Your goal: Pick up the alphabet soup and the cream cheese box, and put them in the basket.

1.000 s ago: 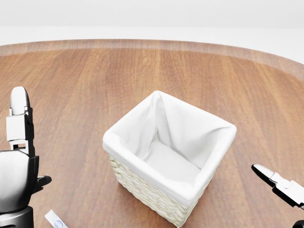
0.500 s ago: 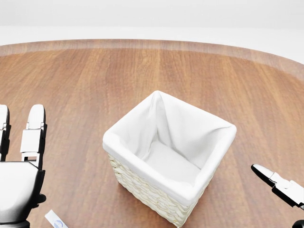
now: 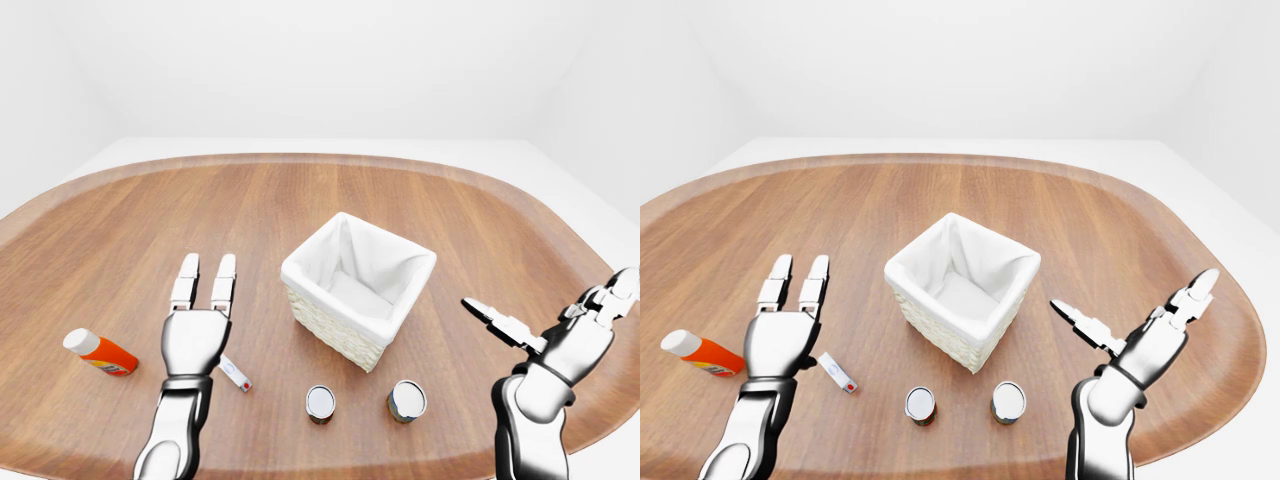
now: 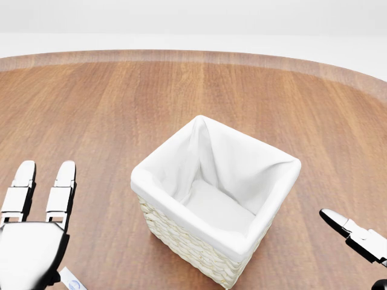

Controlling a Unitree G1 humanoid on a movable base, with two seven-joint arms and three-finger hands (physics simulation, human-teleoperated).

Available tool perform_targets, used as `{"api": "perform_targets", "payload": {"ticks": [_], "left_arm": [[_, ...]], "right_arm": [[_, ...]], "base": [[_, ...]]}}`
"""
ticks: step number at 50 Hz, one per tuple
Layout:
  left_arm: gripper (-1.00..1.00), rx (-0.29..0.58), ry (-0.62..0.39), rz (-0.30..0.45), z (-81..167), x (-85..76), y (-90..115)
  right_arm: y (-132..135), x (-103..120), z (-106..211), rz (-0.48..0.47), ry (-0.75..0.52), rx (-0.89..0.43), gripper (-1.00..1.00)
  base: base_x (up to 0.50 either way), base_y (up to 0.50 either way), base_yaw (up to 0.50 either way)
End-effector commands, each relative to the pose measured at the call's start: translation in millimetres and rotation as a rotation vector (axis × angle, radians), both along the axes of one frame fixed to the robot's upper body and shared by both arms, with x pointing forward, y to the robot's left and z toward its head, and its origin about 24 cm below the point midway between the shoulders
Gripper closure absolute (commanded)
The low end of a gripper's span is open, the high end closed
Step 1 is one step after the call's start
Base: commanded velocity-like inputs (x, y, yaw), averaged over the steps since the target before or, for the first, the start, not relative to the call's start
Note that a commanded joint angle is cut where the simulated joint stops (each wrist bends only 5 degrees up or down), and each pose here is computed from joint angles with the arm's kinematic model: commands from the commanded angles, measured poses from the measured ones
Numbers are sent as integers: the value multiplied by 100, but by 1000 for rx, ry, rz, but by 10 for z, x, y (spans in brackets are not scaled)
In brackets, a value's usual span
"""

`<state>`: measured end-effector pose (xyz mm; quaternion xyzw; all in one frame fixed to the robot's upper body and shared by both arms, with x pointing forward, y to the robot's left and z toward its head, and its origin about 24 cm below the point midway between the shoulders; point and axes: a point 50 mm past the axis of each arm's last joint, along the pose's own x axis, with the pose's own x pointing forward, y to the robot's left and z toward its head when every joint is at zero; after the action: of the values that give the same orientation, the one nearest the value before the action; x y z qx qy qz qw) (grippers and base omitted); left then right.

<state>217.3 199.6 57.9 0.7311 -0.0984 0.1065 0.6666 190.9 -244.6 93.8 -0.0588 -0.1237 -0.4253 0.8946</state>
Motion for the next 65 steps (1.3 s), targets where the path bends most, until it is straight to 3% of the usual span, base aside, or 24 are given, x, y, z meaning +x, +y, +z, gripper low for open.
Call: {"api": "perform_targets", "payload": {"ticks": [1,9,15,29,47,65], "left_arm": [[-100,23,92,-17,-201,-5,-20],[-100,65,193,-16,-415,-28,35],[-100,65,206,-1,-379,-72,82],[-100,84,307,0,-584,-49,125],[-100,142,368,-83,-938,13,45],[-100,173,465,-109,-1157,-27,49]], "right_arm": [[1,-5,11,-2,2,2,-100],[3,-3,4,-1,4,0,-100],[3,1,-2,-1,5,-1,-100],[2,7,-11,1,7,-1,-100],[0,5,-7,0,7,0,-100],[0,9,-13,1,7,0,-100]], "base": [[0,0,0],[0,0,0],[0,0,0],[0,0,0],[0,0,0],[0,0,0]]}}
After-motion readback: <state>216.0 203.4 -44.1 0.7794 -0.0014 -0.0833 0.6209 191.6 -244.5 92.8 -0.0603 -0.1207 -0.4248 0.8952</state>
